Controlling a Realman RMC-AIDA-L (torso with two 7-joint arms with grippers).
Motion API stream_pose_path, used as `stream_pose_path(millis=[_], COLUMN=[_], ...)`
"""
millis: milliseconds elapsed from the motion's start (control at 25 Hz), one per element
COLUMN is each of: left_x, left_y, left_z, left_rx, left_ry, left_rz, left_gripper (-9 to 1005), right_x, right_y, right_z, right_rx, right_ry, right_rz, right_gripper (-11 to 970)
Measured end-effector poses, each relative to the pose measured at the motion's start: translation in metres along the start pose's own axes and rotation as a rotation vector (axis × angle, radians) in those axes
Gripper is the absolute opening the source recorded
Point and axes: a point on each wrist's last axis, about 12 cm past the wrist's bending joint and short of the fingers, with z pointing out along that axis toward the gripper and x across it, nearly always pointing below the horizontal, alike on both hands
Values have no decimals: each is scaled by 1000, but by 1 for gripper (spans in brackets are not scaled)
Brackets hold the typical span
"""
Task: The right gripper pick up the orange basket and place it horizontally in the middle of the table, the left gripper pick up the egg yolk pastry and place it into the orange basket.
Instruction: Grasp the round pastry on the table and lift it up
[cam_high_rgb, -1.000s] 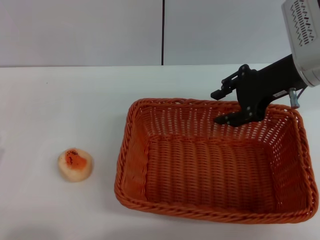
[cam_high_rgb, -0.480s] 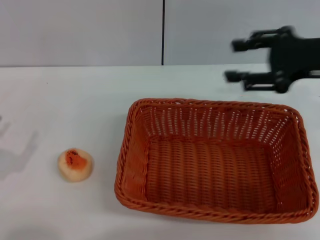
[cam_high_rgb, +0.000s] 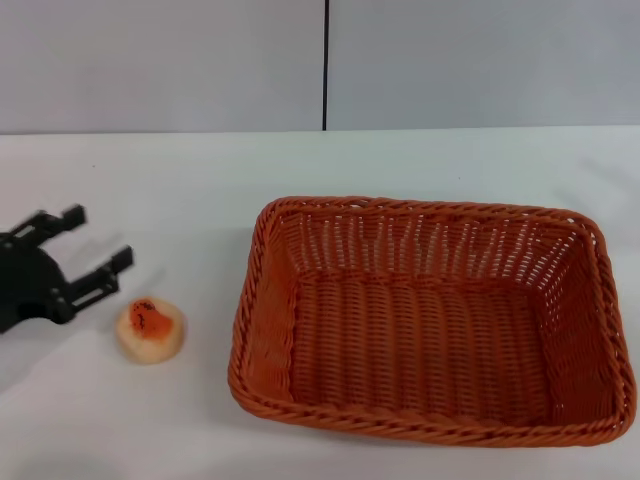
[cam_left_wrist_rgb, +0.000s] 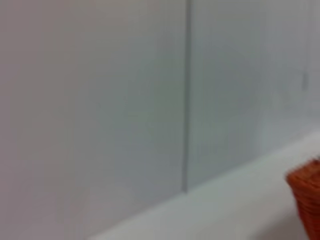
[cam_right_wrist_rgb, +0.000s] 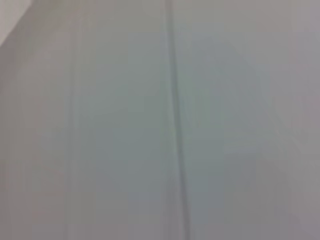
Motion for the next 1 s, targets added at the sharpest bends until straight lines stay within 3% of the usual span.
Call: stream_pose_path(millis=[240, 600, 1000], left_x=[-11, -14, 4], left_y=[6, 7, -10], left_z=[2, -3, 8], left_rx=[96, 145, 220], left_ry=[110, 163, 254], left_rz=[-11, -44, -53], left_gripper=[729, 727, 725], right_x=[6, 9, 14], right_y=[2, 0, -1], right_z=[-23, -21, -15], right_rx=[79, 83, 75], right_ry=[-44, -42, -45], right_rz=[26, 40, 40], right_gripper=[638, 638, 638])
